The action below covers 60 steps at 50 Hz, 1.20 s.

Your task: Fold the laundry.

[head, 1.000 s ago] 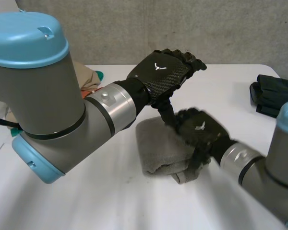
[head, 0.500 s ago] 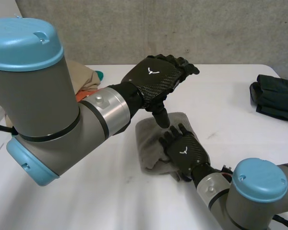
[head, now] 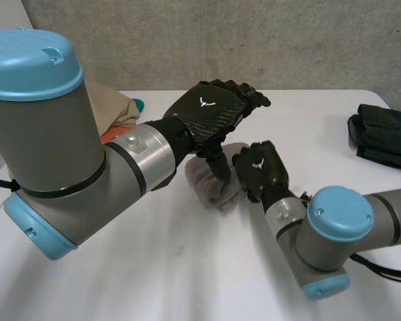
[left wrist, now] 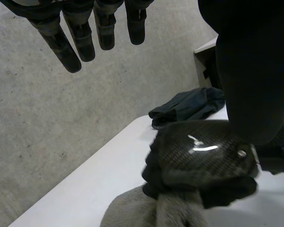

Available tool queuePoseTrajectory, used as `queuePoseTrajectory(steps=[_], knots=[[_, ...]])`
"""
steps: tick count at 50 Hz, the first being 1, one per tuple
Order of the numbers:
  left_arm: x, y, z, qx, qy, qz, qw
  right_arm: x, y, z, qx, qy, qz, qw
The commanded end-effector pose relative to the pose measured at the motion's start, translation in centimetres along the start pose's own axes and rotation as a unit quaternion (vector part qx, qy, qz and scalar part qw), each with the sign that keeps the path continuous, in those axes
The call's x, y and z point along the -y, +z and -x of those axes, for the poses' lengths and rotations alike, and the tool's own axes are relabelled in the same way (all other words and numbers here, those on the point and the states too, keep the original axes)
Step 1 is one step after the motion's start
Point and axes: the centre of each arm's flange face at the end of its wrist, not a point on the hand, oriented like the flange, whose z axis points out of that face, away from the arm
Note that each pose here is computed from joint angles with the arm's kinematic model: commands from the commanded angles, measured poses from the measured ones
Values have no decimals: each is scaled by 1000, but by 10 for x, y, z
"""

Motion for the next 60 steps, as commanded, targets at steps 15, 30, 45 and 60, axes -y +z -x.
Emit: queuePoseTrajectory(steps=[15, 30, 45, 60], knots=[[49, -7, 19, 29, 7, -72, 997, 67, 94, -212, -226, 42, -163, 959], [41, -1, 11, 19, -16, -64, 998, -89, 93, -375, -317, 31, -121, 940], [8, 8, 3, 8, -27, -24, 999, -260, 26, -360, -233, 131, 18, 964], [15, 2, 0, 6, -26, -29, 999, -225, 4, -376, -278, 134, 45, 950]])
